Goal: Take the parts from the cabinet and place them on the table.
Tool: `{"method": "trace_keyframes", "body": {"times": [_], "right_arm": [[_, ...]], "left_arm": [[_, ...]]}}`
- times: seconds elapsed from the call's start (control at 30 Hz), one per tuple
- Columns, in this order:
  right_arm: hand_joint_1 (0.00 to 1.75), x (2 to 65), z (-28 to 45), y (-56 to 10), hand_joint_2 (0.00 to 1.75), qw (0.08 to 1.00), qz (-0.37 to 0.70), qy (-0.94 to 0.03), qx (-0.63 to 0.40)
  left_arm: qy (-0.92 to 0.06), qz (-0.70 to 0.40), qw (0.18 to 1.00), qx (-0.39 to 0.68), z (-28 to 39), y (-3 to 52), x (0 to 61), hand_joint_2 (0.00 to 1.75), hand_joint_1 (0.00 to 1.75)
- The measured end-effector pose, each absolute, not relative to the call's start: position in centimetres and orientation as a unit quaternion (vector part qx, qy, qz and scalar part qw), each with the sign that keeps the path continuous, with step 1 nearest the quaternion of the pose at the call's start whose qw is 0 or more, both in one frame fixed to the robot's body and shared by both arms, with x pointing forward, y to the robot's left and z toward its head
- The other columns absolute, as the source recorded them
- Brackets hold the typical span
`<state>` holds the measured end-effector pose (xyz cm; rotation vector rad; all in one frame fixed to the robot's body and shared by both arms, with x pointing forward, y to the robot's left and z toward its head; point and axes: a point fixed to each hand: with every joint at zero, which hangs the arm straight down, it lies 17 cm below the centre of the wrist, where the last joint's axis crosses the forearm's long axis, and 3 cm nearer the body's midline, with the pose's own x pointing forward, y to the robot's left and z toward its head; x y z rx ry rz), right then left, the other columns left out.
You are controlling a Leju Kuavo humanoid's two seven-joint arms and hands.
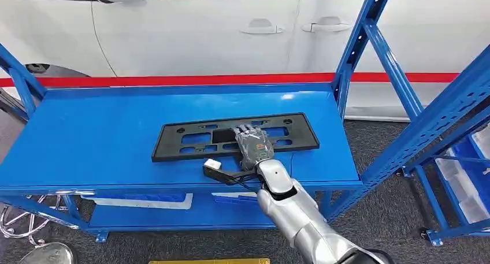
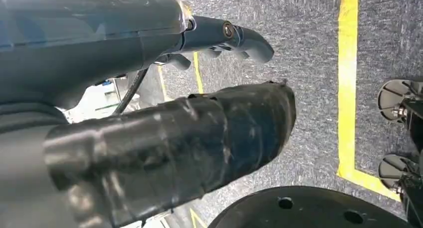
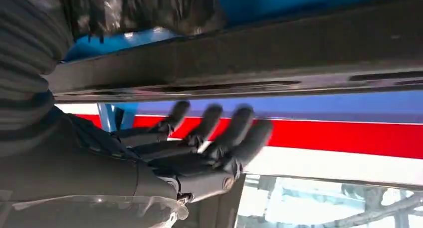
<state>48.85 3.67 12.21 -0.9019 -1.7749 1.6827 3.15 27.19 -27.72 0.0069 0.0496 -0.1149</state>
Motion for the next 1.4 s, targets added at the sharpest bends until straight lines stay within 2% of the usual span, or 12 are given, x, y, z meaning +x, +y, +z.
{"method": "trace_keyframes", "body": {"times": [0.73, 0.77, 1.03, 1.3, 1.4], "right_arm": [[1.75, 48.4, 12.4, 4.7, 1.75, 0.256, 0.627, -0.663, -0.318], [1.75, 48.3, 12.4, 4.7, 1.75, 0.255, 0.627, -0.665, -0.315], [1.75, 47.7, 13.0, 4.8, 1.75, 0.254, 0.616, -0.685, -0.296], [1.75, 46.8, 17.7, 4.5, 1.75, 0.255, 0.586, -0.724, -0.259], [1.75, 46.5, 20.6, 3.9, 1.75, 0.229, 0.568, -0.749, -0.254]], "left_arm": [[0.022, -0.05, 0.999, 0.001, -27.8, 27.0, 3.3, 0.0, 0.0], [0.016, -0.046, 0.999, -0.001, -27.8, 26.8, 3.5, 1.75, 0.0], [-0.014, -0.032, 0.999, 0.007, -27.8, 27.1, 4.6, 1.75, 0.0], [-0.003, -0.037, 0.999, 0.006, -27.8, 27.2, 4.0, 1.75, 0.0], [-0.001, -0.039, 0.999, 0.01, -27.9, 27.8, 3.8, 1.75, 0.0]]}}
